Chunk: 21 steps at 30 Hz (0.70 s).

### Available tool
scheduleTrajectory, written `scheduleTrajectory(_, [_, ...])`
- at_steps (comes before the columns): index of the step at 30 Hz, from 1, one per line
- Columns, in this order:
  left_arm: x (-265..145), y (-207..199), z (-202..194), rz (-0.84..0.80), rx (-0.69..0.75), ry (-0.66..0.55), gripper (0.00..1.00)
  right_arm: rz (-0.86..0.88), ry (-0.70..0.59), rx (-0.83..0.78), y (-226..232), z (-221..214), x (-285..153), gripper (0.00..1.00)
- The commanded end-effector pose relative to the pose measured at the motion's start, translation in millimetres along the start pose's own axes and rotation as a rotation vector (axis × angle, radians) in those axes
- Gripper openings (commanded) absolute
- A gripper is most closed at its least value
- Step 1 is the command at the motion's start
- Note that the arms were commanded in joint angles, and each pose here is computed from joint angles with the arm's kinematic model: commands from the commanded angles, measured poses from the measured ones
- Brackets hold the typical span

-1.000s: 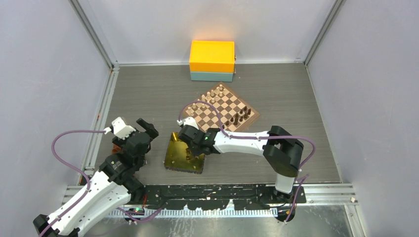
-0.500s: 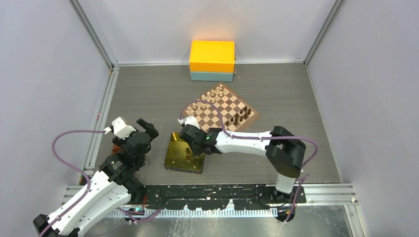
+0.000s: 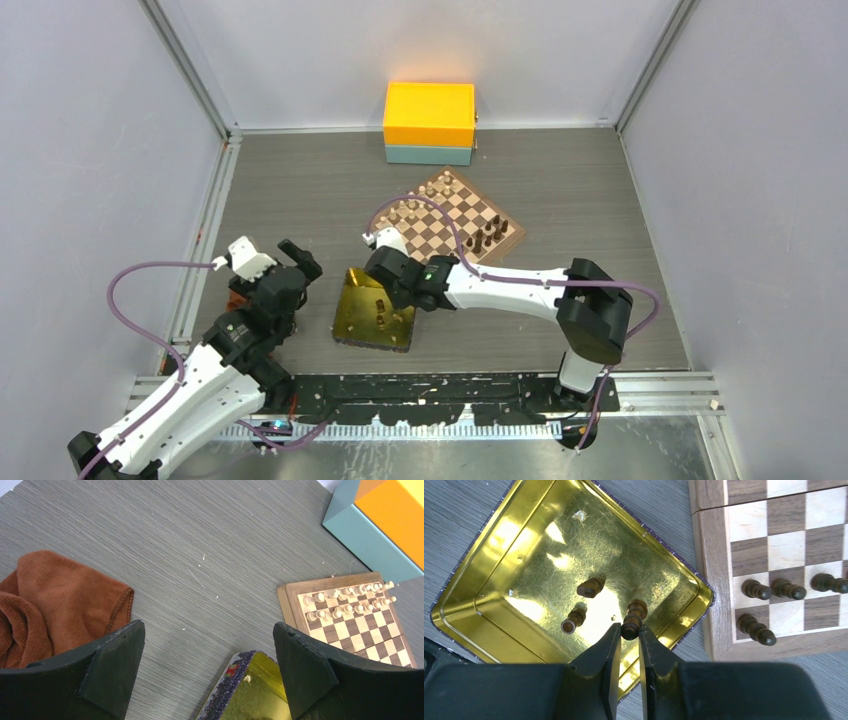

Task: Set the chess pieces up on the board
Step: Pick up the chess piece from the storage box, then place the chess piece on the chessboard.

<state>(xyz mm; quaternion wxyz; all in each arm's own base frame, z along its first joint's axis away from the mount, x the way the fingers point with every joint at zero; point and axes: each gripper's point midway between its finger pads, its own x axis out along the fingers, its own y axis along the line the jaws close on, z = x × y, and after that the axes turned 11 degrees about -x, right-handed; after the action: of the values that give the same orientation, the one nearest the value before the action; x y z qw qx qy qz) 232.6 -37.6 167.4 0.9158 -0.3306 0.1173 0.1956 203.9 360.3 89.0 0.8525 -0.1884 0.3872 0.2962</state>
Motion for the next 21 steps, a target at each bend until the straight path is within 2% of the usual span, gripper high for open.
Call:
scheduleTrajectory(1, [-1,-12,10,-0.024,-0.043,-0.028,1.0,-0.022,-0.145,0.031,-11,47,-38,0.02])
scheduleTrajectory(7, [-1,-11,9,-0.024,-0.042,-0.026,1.0,-0.081,-0.181,0.051,-28,57,-58,0.02])
scheduleTrajectory(21, [-1,-6,7,-0.017,-0.04,-0.024,1.0,-0.275,-0.171,0.224,-115,48,-83,0.02])
